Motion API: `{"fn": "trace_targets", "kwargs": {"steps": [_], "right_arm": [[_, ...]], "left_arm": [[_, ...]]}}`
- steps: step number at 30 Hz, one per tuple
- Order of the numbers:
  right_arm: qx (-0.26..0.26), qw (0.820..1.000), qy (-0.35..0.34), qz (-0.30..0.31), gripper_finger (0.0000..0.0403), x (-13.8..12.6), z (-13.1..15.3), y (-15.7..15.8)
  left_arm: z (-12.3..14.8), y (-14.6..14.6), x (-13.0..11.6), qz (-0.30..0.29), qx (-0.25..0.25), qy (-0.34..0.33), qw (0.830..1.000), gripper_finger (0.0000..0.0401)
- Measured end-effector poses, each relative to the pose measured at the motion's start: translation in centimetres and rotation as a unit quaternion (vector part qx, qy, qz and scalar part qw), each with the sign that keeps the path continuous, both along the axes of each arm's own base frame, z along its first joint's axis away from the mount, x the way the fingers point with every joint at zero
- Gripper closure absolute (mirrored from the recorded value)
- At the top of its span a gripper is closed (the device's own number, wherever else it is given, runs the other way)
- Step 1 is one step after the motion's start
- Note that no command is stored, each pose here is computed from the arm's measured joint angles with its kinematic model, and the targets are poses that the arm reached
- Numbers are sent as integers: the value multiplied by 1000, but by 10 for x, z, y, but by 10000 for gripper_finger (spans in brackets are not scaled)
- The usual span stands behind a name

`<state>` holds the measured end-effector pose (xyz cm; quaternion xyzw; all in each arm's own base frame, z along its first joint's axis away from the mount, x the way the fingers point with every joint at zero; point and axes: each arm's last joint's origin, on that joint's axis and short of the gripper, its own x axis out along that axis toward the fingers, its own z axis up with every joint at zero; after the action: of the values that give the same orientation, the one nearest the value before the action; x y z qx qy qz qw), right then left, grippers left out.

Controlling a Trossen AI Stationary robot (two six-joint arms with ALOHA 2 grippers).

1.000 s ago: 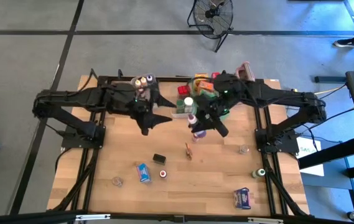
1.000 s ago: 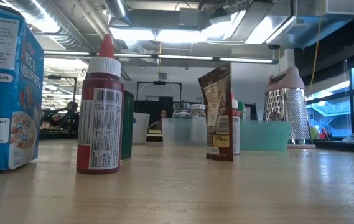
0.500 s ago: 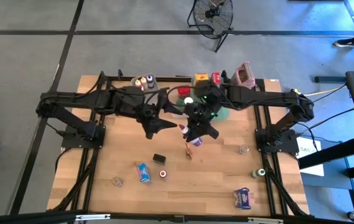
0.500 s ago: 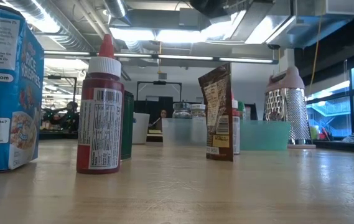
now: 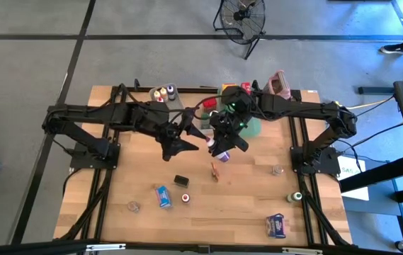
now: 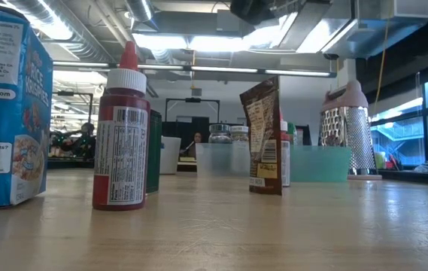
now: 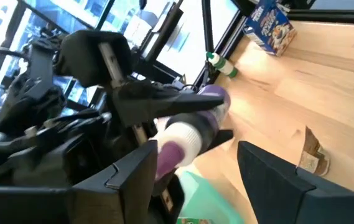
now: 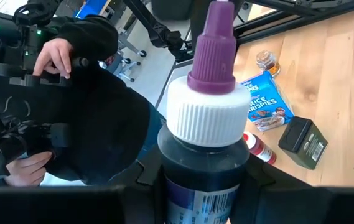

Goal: Pick & Place Kitchen Items
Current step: Put the violet food coloring bottle into the gray bin

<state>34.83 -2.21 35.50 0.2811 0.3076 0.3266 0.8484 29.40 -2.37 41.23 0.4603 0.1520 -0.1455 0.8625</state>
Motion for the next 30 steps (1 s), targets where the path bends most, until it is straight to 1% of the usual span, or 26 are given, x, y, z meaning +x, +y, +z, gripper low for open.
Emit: {"fn": "trace_targets", "kwargs": {"steps": [7,9,12,16,18,22,25,30], "right_arm": [[1,1000,1,0,290,0,0,0],[1,1000,1,1,290,0,0,1],[1,1000,1,2,290,0,0,2],[1,1000,1,3,290,0,0,2],[1,1000,1,2,290,0,0,2],[1,1000,2,3,290,0,0,2],[0,1000,3,1,290,0,-1,2],[0,1000,3,2,290,0,-1,2]], "left_arm": [[-1,9,6,-3,1,-8,1000,186],[-1,10,10,-7,-3,-20,1000,187],[-4,12,13,-10,-6,-14,1000,187],[-8,14,18,-30,-16,-7,999,187],[-9,13,23,-42,-20,-18,999,187],[-13,16,28,-58,-22,-15,998,187],[-16,20,30,-68,-30,-9,997,187],[-18,24,33,-68,-36,-8,997,187]]}}
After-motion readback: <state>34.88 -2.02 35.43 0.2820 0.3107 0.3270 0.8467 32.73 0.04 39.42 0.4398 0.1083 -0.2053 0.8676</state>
